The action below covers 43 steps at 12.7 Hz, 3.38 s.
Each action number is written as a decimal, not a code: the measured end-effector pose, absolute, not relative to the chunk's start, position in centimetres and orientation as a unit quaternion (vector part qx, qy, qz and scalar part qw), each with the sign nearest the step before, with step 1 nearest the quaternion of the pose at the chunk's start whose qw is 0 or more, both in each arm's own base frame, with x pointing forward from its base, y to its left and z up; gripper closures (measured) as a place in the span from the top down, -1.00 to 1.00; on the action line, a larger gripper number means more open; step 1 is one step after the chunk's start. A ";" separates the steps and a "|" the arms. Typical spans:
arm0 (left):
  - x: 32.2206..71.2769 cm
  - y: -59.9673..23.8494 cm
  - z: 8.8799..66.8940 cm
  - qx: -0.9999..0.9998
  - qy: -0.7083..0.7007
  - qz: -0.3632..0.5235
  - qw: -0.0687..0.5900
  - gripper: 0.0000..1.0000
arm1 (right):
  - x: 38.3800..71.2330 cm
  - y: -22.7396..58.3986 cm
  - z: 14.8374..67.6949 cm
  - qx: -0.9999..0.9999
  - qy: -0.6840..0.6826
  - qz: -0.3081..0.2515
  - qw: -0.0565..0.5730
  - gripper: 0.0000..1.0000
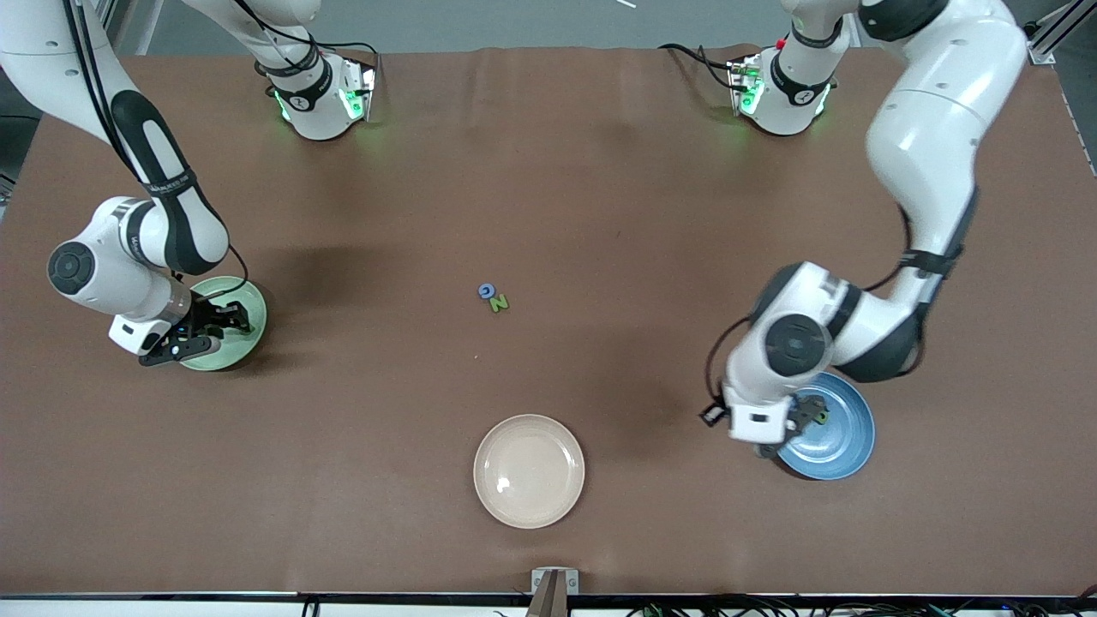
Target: Sort upper and lower case letters into plates
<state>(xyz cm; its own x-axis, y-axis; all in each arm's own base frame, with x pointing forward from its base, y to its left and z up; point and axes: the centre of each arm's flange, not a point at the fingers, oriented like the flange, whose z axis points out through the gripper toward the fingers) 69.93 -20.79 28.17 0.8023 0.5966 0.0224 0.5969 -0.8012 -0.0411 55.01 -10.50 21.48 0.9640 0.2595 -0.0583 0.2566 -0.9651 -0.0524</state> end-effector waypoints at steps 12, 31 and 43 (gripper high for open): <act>72.8 -1.8 32.0 -0.985 -0.165 -0.043 0.036 0.99 | 48.0 26.7 38.6 -0.996 -0.057 0.068 -0.019 1.00; 56.4 -3.0 63.7 -0.999 -0.027 0.006 0.027 1.00 | 46.7 42.4 21.0 -0.966 -0.257 -0.017 -0.001 0.97; 54.0 -3.8 63.1 -0.999 -0.024 0.016 0.024 1.00 | 47.6 41.9 17.8 -0.968 -0.251 -0.005 -0.009 0.81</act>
